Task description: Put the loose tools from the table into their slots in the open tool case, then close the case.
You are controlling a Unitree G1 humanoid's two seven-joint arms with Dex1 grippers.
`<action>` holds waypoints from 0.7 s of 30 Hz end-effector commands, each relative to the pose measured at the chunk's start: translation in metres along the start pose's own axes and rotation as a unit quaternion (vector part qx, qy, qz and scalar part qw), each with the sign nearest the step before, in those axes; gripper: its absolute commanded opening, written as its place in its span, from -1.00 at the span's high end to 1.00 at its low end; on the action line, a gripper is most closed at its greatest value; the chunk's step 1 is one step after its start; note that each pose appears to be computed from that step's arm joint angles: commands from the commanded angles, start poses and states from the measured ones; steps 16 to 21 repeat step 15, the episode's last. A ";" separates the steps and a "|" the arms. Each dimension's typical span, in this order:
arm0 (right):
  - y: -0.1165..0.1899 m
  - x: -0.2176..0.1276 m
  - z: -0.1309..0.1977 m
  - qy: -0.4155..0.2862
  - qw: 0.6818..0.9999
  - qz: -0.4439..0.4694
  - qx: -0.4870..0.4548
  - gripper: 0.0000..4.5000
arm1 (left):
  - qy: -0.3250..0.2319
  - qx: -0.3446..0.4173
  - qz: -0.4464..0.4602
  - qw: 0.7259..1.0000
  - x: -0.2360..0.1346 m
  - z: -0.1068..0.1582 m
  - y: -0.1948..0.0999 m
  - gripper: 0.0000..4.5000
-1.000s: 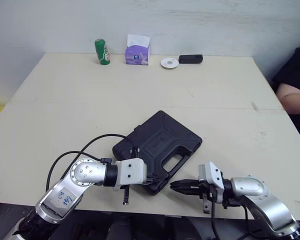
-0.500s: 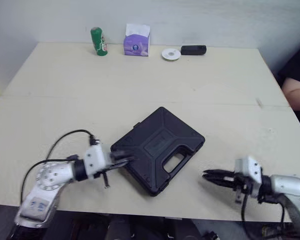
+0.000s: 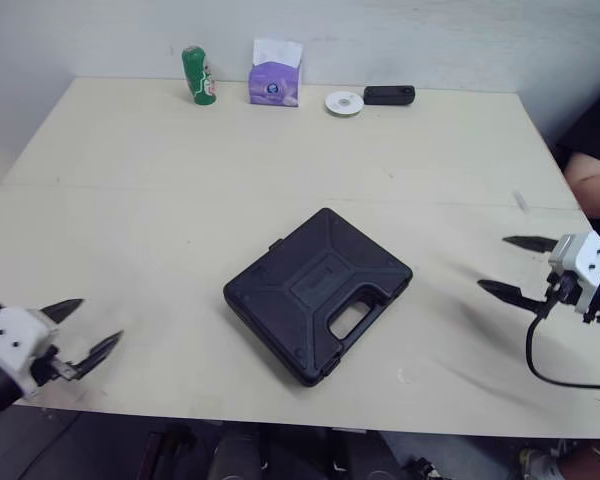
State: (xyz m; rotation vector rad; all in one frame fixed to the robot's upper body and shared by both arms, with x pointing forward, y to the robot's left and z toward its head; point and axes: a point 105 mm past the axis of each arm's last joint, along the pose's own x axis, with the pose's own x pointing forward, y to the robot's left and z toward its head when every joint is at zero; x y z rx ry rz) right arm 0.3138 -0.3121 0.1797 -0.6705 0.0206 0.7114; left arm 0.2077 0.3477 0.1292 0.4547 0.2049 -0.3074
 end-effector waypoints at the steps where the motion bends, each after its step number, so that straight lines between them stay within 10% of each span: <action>1: -0.023 -0.004 0.006 0.002 0.999 -0.030 -0.034 -1.00 | -0.001 0.014 0.075 0.997 -0.012 0.005 0.031 -0.95; 21: -0.036 0.007 0.005 -0.009 0.998 -0.044 -0.049 -1.00 | -0.012 0.038 0.064 0.997 0.008 0.013 0.028 -0.95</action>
